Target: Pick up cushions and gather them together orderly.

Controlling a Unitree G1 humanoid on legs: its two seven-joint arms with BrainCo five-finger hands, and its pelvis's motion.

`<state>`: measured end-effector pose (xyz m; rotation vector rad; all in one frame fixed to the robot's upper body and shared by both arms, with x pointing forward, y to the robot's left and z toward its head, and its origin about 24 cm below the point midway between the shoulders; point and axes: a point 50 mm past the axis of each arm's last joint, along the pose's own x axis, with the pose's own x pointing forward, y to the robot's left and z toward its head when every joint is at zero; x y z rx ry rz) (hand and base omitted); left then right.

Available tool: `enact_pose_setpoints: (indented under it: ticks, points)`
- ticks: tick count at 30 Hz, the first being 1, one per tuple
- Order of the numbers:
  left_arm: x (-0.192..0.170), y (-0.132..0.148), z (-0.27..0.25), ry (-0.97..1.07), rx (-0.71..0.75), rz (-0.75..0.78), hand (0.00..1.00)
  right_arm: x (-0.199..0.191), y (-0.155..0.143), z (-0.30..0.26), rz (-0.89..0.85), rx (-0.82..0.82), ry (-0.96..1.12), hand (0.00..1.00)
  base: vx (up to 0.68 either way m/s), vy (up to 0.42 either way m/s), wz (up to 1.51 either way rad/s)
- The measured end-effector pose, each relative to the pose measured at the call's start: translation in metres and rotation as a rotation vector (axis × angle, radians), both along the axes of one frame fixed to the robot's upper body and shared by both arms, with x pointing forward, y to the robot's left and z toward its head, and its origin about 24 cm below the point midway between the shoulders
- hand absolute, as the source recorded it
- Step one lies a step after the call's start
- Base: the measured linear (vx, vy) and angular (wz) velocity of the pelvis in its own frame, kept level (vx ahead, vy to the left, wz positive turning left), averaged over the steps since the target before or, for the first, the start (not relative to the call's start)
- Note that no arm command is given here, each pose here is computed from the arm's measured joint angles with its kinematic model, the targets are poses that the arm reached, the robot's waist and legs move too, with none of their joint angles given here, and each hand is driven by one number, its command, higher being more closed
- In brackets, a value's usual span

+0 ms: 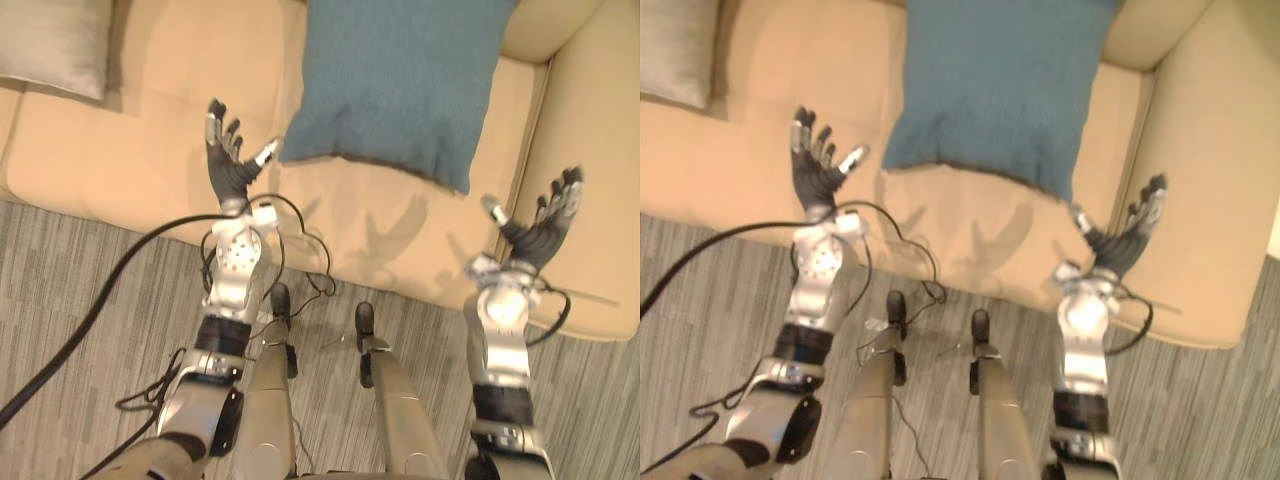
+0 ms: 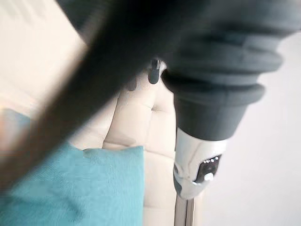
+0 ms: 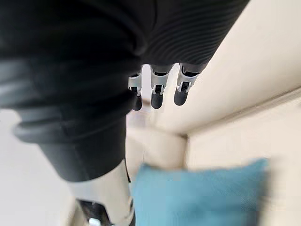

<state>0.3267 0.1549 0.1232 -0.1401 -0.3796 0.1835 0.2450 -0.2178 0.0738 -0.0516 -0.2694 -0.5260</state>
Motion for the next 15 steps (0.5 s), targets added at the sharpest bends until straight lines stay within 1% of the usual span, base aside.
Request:
enact_pose_setpoints:
  ticks: [1,4,6,7,9,11,15]
  points:
    - [-0.006,0.004,-0.012,0.034,0.011,0.001,0.00,-0.005,0.001,-0.009,0.017,0.001,0.038,0.00,0.12,0.021,0.06]
    - [-0.043,0.022,-0.073,0.239,0.031,0.016,0.00,-0.028,0.002,-0.058,0.068,0.006,0.256,0.00,0.14,0.036,0.08]
    - [-0.060,0.025,-0.098,0.328,0.025,0.027,0.00,-0.037,0.004,-0.080,0.088,0.026,0.351,0.00,0.13,0.033,0.10]
    - [-0.075,0.028,-0.120,0.417,0.011,0.034,0.00,-0.045,0.008,-0.099,0.118,0.044,0.440,0.00,0.09,0.027,0.11]
    - [-0.088,0.031,-0.140,0.501,0.003,0.051,0.00,-0.051,0.013,-0.114,0.152,0.059,0.513,0.00,0.08,0.041,0.07]
    - [-0.105,0.038,-0.168,0.630,-0.002,0.069,0.00,-0.062,0.019,-0.139,0.188,0.085,0.632,0.00,0.04,0.038,0.04]
    - [-0.133,0.047,-0.203,0.808,0.030,0.084,0.00,-0.081,0.021,-0.165,0.210,0.085,0.787,0.00,-0.02,0.019,0.06]
